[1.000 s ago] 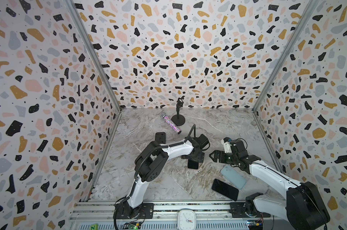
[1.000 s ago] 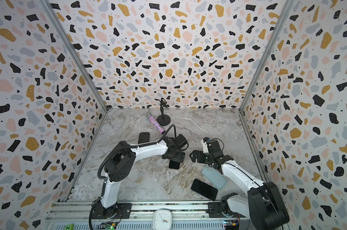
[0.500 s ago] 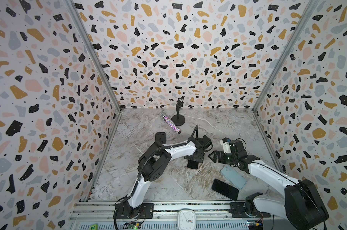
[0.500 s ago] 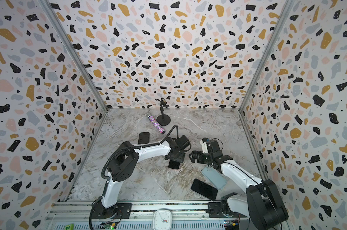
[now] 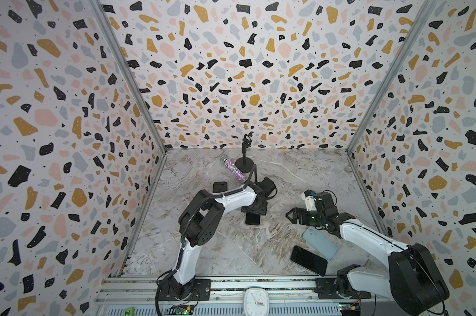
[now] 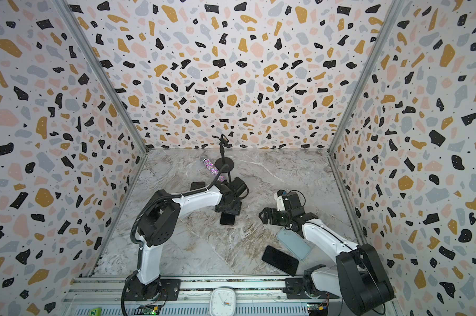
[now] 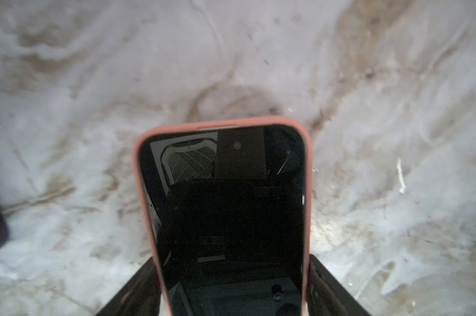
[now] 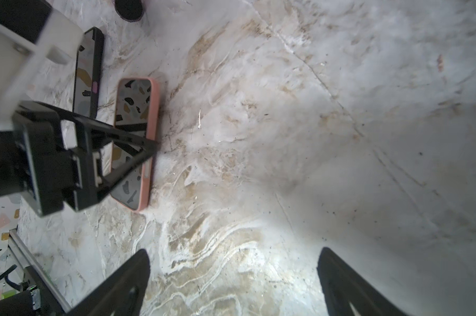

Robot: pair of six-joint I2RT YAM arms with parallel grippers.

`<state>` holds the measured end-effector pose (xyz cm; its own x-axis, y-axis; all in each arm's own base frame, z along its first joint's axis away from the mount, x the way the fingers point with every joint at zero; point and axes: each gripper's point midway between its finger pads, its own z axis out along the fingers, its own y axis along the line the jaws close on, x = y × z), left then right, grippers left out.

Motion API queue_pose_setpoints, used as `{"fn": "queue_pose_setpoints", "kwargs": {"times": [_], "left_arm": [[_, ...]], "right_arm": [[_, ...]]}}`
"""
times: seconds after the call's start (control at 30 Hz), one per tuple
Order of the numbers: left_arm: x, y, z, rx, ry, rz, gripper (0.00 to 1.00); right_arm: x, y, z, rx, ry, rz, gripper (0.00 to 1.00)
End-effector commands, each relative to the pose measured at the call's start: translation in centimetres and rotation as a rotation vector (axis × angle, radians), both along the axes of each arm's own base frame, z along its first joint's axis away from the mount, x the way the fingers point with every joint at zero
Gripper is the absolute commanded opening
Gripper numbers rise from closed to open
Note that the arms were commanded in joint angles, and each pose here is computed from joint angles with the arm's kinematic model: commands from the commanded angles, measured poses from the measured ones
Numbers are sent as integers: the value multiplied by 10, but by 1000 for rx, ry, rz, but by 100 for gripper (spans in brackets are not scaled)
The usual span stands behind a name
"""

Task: Put the phone into the phone case

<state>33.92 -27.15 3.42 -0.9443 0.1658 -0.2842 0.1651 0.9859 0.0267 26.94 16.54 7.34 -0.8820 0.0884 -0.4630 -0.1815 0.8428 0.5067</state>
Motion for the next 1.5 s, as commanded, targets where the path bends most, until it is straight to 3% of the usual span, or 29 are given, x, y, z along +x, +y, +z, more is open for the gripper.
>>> {"fn": "queue_pose_setpoints", "kwargs": {"times": [0.0, 0.37, 0.67, 1.47], "left_arm": [[17, 18, 25, 6, -66, -3, 64], [63, 70, 40, 31, -90, 69, 63], [84, 71, 26, 27, -64, 85, 62], [109, 74, 7, 18, -45, 129, 63]], "right_arm": [[5, 2, 6, 3, -12, 9, 97], [5, 3, 10, 1, -22, 23, 96], [2, 8, 15, 15, -49, 72, 93], [-4, 17, 22, 45, -63, 153, 98]]}}
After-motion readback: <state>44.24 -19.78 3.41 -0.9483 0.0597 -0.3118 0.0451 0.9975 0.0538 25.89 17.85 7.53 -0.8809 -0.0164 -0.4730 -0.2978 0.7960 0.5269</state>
